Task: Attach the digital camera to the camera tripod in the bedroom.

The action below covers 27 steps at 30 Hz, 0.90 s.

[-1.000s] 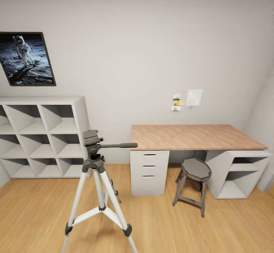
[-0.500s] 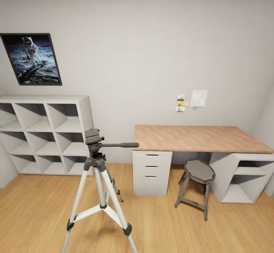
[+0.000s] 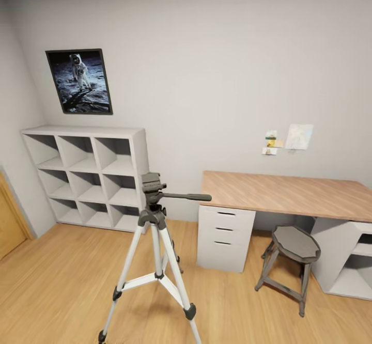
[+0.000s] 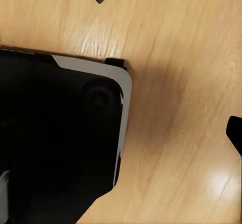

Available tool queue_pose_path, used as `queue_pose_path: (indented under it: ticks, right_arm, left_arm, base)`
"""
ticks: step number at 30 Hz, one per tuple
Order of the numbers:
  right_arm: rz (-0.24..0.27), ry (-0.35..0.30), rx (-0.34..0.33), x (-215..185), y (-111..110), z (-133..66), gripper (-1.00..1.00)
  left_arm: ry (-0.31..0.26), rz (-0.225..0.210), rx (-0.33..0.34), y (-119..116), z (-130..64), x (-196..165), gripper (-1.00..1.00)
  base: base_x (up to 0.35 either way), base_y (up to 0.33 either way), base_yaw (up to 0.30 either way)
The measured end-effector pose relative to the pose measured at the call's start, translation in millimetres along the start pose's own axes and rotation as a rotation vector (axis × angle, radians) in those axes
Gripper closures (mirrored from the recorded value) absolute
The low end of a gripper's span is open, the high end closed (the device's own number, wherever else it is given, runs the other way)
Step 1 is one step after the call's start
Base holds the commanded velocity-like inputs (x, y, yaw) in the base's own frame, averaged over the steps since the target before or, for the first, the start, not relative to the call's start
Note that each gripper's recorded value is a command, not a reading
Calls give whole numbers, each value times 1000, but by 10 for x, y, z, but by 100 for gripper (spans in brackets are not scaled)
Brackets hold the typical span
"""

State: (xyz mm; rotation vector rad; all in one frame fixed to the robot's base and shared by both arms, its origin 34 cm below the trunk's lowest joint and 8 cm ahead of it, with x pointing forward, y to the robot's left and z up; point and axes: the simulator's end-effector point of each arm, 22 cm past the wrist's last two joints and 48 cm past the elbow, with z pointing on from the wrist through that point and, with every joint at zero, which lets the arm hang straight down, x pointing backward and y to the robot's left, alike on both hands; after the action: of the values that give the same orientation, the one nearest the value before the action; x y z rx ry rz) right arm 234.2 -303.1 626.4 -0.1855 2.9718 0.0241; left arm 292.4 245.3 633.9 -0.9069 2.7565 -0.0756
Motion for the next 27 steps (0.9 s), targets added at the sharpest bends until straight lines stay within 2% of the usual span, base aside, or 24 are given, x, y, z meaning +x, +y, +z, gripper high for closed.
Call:
queue_pose_path:
  ticks: [6,15,27]
  right_arm:
    - [0,0,0,1,0,0,-100]
    - [-1,0,0,1,0,-1,-100]
    - [-1,0,0,1,0,0,-100]
  left_arm:
    - [2,0,1,-16,-1,16,100]
    - [1,0,-1,2,-1,4,100]
    - [-1,-1,-3,11,0,-7,100]
  base:
    - [21,-20,280]
    - [165,-139,280]
    - [12,-8,280]
